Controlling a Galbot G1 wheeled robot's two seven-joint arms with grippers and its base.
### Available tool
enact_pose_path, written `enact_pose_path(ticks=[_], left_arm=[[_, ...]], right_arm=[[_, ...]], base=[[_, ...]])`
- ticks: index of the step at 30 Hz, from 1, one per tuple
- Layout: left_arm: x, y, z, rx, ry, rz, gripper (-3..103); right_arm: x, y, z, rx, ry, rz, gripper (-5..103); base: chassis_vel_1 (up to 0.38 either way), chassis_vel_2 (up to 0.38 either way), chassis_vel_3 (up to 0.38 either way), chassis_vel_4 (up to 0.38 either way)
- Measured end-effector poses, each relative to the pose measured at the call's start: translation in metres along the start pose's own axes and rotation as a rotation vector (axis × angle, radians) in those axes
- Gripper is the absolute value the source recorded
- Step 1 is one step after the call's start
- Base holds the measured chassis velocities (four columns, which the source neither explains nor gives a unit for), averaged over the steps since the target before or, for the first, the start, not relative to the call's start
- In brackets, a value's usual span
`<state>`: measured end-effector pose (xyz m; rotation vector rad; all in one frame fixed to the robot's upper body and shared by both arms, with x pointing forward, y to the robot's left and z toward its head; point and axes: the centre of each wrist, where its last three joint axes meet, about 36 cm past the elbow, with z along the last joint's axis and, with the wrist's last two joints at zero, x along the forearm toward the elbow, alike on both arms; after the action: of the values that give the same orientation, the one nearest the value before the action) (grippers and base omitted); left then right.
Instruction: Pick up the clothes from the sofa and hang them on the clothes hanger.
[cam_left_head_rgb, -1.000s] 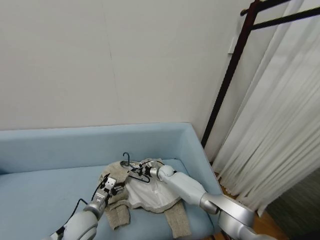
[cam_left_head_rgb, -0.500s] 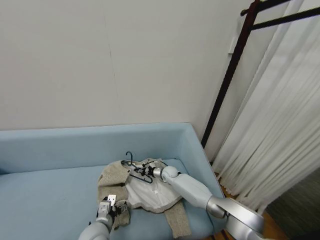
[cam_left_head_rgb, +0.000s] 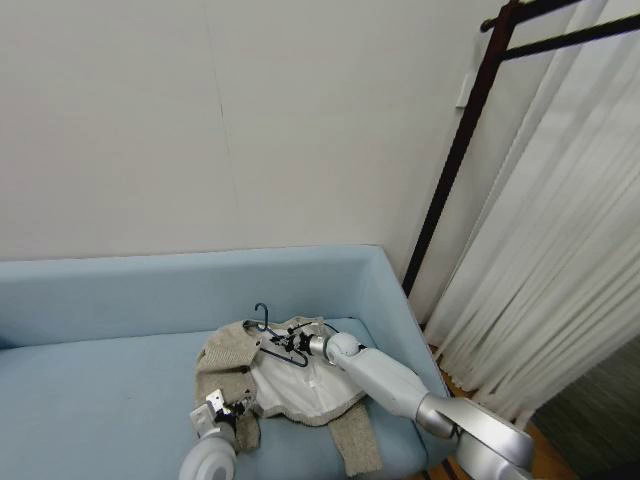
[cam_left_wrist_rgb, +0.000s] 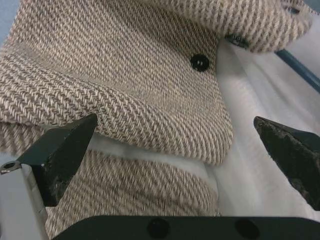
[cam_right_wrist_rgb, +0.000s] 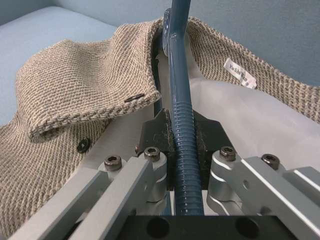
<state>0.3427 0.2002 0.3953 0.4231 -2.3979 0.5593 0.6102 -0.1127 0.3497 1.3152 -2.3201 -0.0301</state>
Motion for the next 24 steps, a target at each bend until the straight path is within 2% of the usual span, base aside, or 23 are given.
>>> enact_pose_path(ticks=[6, 14, 18, 24], left_arm=[[-0.009, -0.001, -0.001, 0.004, 0.011, 0.003, 100], [0.017, -0.005, 0.008, 0.045, 0.049, 0.027, 100], [0.010, 0.000, 0.007, 0.057, 0.042, -0.001, 100], [-0.010, 0.000, 0.001, 0.073, -0.005, -0.038, 100]], right_arm=[[0.010, -0.006, 0.002, 0.001, 0.005, 0.009, 8], [0.015, -0.011, 0.003, -0.005, 0.009, 0.018, 8], [0.010, -0.008, 0.003, -0.006, 0.009, 0.010, 8], [0.005, -0.002, 0.003, -0.003, 0.016, -0.003, 8]], base=[[0.000, 0.000, 0.000, 0.000], [0.000, 0.000, 0.000, 0.000], [0.000, 0.000, 0.000, 0.000], [0.000, 0.000, 0.000, 0.000]])
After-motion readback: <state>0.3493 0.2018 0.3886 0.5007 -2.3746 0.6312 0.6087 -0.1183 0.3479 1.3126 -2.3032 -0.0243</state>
